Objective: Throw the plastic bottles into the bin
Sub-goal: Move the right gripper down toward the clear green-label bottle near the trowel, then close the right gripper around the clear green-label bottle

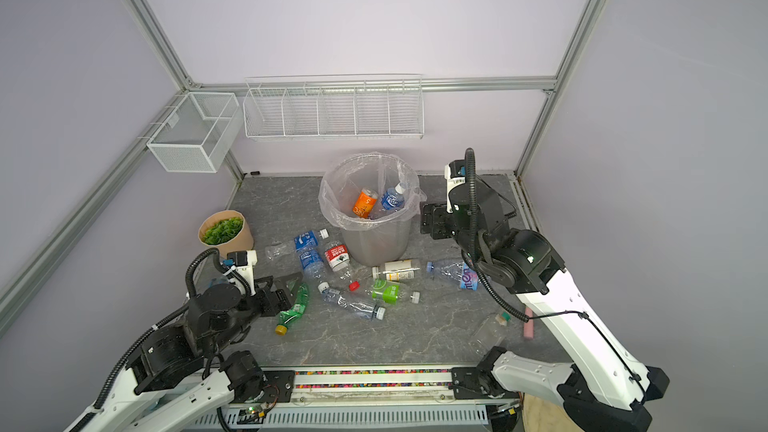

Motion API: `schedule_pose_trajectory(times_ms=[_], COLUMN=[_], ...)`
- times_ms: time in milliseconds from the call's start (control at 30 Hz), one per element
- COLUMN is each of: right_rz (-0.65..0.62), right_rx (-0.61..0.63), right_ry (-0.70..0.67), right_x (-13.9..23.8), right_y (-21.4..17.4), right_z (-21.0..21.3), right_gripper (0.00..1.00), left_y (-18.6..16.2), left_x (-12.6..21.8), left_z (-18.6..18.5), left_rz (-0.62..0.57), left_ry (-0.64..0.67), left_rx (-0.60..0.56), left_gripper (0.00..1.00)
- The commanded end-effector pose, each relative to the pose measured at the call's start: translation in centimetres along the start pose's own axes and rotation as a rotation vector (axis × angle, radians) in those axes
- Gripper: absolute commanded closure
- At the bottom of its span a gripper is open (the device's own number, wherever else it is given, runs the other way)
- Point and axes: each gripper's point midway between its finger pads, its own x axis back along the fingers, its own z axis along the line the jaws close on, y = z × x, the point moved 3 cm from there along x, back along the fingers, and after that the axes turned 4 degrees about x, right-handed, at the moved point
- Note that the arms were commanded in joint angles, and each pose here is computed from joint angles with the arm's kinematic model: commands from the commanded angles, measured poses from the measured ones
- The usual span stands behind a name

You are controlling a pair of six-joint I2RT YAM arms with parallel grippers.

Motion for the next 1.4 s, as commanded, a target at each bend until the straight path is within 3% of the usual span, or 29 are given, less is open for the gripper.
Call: schedule_pose_trajectory(times_ms=[0,333,533,700,1133,1367], right_rz=[0.118,0.401,0.556,0.699,0.846,0.889], right_rx=[-0.085,-0.382,-0.557,-0.628,-0.774,-0.760], right_ry=[-0.114,-0.457,-0.591,-0.712,-0.710,-0.742], right_x=[-0.4,0.7,1.8,2.1,-0.3,-1.4], right_y=[-3.5,-13.5,-19.3,-23.4,-30.0,-31.7], right_z=[-2.4,-8.6,-10.1,-10.9,-11.2,-11.7], right_gripper=[0.12,0.12,0.12,0.12,0.12,0.12], left_y=[-0.5,-0.8,-0.9,-1.0,-1.2,-1.5], left_x=[-0.5,-0.8,-1.0,-1.0,-0.5,-0.5], left_z=[0.0,0.0,0.0,0.0,0.7,0.9], left_rz=[0.021,0.035,0.035,0.038,0.039,0.047], left_ry=[0.001,0.002,0.000,0.000,0.014,0.023], left_rx=[-0.008,-0.012,-0.010,-0.007,-0.003,-0.007], left_gripper=[0.05,0.05,0.05,0.05,0.05,0.05])
